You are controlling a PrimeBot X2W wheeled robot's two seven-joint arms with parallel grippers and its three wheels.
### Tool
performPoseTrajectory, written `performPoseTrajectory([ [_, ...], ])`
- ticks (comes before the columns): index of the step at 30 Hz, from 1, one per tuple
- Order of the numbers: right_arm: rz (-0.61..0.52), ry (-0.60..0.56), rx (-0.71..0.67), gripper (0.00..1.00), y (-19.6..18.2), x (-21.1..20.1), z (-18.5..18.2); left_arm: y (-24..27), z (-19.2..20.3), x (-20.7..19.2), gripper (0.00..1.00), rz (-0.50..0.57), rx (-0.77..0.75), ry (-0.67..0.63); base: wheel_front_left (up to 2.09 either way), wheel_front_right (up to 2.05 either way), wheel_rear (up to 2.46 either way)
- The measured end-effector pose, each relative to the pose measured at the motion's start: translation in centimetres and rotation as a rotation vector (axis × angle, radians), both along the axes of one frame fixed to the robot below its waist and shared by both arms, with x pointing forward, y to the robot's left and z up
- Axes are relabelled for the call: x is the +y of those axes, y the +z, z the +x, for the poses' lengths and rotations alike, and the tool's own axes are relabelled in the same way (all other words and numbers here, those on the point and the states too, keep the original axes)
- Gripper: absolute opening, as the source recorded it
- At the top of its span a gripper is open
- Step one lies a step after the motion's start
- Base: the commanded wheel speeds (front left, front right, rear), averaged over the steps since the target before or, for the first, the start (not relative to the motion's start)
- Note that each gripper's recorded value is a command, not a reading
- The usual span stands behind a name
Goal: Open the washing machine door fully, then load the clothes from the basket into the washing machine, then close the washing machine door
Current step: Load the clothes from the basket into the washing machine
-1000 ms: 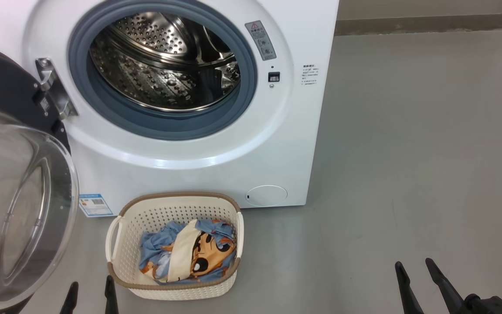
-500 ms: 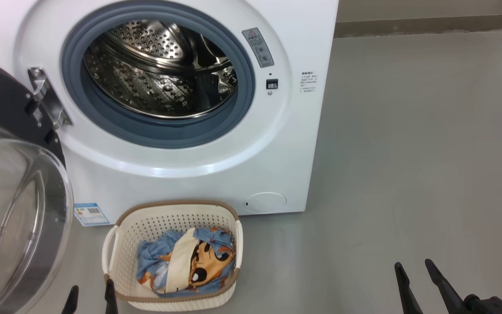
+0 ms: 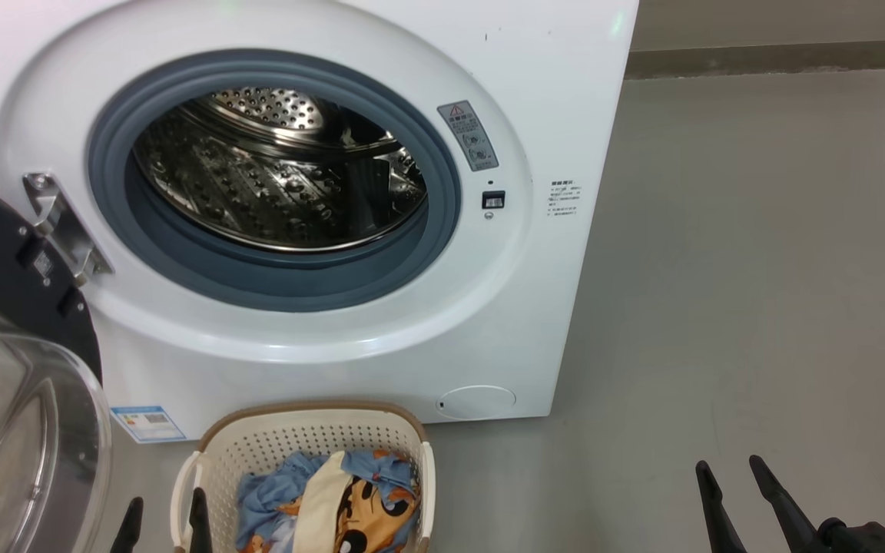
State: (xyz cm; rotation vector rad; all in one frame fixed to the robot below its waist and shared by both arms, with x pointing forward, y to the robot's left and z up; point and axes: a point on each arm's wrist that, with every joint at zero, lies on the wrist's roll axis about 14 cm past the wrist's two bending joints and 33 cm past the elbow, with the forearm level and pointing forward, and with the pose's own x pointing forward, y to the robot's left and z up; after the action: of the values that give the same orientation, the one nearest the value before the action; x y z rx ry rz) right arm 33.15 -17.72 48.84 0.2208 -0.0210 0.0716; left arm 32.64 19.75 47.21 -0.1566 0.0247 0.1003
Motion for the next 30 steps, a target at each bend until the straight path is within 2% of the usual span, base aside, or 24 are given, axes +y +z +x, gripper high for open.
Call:
performPoseTrajectory([
  [18,0.012,-0.014,0.016,1.0,-0.5,-0.3,-0.1,-0.3,0.4,-0.5,1.0,-0.002,0.009,-0.016,0.04,-0.04,0.0],
  [25,0.033,-0.022,0.039,1.0,-1.2,-0.2,0.7,-3.2,1.0,-1.8,1.0,0.003,0.104,-0.07,0.0,0.0,0.0],
  [30,0.043,-0.025,0.064,1.0,-2.0,-0.2,2.1,-5.2,3.5,-2.9,1.0,0.012,0.161,-0.119,0.0,0.0,0.0],
])
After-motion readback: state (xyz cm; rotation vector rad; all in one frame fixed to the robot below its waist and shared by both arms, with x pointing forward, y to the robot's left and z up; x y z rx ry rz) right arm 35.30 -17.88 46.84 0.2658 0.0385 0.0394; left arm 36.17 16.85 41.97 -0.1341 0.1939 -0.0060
